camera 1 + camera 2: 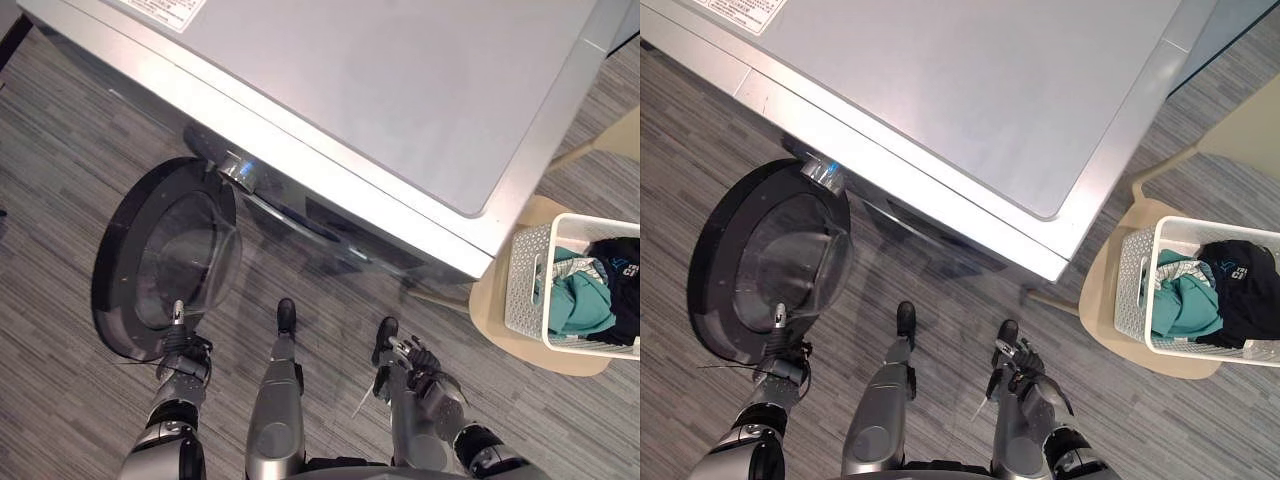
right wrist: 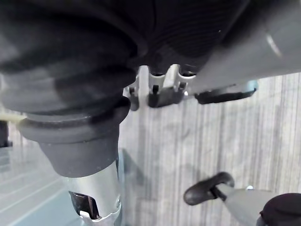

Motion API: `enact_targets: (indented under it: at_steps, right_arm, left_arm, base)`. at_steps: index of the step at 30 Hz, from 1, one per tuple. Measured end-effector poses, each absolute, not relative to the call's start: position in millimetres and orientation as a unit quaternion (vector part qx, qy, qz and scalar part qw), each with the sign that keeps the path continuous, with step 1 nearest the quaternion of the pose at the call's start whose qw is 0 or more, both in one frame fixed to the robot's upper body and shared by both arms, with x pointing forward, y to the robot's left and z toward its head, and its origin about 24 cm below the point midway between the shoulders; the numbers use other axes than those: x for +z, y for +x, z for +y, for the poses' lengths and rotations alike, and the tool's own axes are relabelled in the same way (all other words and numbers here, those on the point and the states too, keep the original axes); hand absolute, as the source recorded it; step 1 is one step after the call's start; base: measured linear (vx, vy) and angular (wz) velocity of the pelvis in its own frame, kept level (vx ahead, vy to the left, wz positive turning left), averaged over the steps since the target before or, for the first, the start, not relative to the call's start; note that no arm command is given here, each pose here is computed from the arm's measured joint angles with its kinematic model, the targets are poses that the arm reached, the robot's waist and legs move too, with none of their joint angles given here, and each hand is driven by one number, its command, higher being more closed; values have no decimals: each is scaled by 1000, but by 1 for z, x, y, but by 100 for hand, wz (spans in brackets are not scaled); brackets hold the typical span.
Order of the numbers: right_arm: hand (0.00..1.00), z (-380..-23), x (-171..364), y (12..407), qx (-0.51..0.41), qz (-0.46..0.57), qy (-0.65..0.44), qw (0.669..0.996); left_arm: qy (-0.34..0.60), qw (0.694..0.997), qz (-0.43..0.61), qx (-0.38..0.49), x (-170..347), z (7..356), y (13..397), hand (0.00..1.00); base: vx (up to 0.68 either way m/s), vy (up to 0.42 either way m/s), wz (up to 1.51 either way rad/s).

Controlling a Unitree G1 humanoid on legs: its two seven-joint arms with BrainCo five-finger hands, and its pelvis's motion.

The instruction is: Pick up the laundry basket with both hands and put the clothes into the washing machine.

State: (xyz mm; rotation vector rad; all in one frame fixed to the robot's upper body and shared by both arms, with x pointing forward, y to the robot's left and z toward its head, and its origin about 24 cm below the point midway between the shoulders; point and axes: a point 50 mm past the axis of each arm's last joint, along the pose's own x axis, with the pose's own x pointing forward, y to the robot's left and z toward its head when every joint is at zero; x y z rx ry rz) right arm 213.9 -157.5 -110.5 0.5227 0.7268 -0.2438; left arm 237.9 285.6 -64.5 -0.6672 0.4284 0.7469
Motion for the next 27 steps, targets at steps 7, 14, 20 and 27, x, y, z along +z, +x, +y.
enact_targets:
  at_steps: [7,14,20,27]
  right_arm:
    - [0,-168,-115,203,-81,365,118,920]
    - [0,-195,-130,167,-155,407,96,895]
    - [0,-238,-88,178,-204,304,33,930]
    - [0,-247,12,249,-222,78,-36,971]
  left_arm:
    - [-301,859,260,322,-96,247,205,0]
    - [-256,846,372,283,-132,221,164,0]
    - [-202,795,499,279,-163,213,87,0]
    - [-211,800,462,319,-157,225,95,0]
  base:
    - [-14,18,-64]
    - [-10,-8,-61]
    - [157,-85,-76]
    - [169,-253,-61]
